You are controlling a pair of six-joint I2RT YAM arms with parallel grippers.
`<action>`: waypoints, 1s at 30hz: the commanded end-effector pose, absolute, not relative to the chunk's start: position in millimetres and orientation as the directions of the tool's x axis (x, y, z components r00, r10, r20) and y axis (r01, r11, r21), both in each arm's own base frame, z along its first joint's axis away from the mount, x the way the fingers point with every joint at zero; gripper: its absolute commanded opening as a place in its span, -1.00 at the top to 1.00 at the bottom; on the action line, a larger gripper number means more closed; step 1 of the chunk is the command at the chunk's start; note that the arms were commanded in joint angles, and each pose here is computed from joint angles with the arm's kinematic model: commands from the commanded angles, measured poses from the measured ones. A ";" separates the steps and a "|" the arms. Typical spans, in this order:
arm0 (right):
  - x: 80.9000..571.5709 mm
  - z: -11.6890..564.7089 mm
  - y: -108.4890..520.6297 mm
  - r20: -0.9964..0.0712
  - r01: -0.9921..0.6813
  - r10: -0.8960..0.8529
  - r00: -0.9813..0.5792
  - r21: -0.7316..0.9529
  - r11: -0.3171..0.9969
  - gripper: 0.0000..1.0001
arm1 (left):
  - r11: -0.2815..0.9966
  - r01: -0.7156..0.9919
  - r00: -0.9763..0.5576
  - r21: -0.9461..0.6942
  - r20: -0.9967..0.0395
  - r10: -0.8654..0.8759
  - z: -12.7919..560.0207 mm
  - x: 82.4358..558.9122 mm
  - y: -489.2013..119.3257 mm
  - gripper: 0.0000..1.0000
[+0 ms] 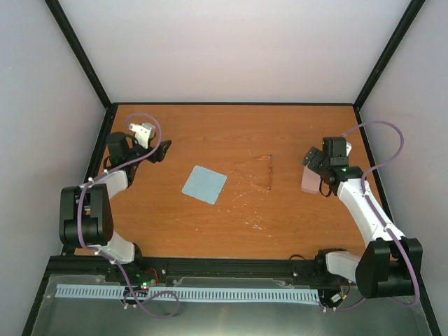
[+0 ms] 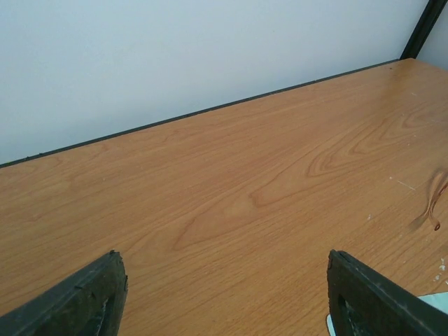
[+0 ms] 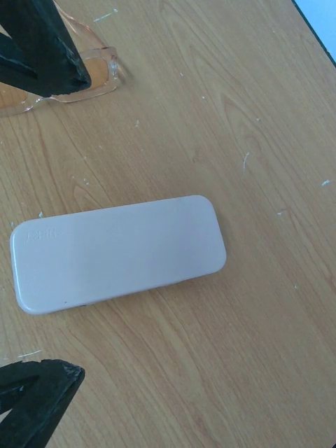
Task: Organize the sunglasses
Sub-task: Pick up the sunglasses case from the center of the board.
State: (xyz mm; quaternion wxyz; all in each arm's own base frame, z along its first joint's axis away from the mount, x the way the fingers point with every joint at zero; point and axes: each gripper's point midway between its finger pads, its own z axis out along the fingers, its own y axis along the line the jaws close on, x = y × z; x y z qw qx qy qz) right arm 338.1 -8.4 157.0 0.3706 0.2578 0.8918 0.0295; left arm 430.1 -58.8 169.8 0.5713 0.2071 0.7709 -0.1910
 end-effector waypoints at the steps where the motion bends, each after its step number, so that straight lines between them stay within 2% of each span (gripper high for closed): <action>1: 337.0 162.2 -10.2 -0.655 0.455 0.490 -0.576 0.240 0.857 -1.00 | 0.826 0.562 -0.242 -0.044 -0.964 0.113 179.6 437.6 -62.5 -0.57; 8: 331.3 158.4 -11.2 -0.644 0.472 0.506 -0.574 0.245 0.847 -1.00 | 0.809 0.585 -0.258 -0.062 -0.959 0.114 176.7 438.9 -66.1 -0.57; 12: 320.5 149.1 -20.1 -0.607 0.563 0.585 -0.539 0.257 0.785 -1.00 | 0.802 0.594 -0.262 -0.061 -0.957 0.121 174.8 439.4 -67.4 -0.57; 16: 332.5 139.8 6.5 -0.532 0.415 0.553 -0.642 0.365 0.833 -1.00 | 0.790 0.611 -0.254 -0.051 -0.958 0.135 176.2 445.2 -68.8 -0.57; 18: 336.8 129.3 6.3 -0.479 0.417 0.511 -0.714 0.295 0.860 -1.00 | 0.786 0.617 -0.258 -0.049 -0.955 0.143 177.3 450.5 -68.7 -0.56; 20: 336.5 114.5 1.4 -0.356 0.434 0.461 -0.813 0.157 0.887 -0.80 | 0.782 0.620 -0.274 -0.060 -0.951 0.144 177.0 455.0 -68.8 -0.55; 21: 336.1 105.3 1.0 -0.285 0.416 0.421 -0.861 0.081 0.906 -0.77 | 0.780 0.622 -0.281 -0.067 -0.949 0.143 176.0 455.6 -69.2 -0.55; 23: 343.8 97.7 3.5 -0.208 0.348 0.336 -0.919 -0.020 0.937 -0.84 | 0.772 0.632 -0.279 -0.071 -0.950 0.141 176.1 453.8 -71.1 -0.54; 27: 364.7 95.2 2.1 -0.185 0.298 0.286 -0.940 -0.044 0.953 -0.91 | 0.766 0.640 -0.265 -0.065 -0.954 0.140 178.3 452.2 -72.8 -0.54; 30: 372.8 93.4 -2.4 -0.132 0.277 0.267 -0.955 -0.069 0.958 -0.90 | 0.769 0.635 -0.268 -0.068 -0.954 0.137 176.9 452.3 -71.9 -0.53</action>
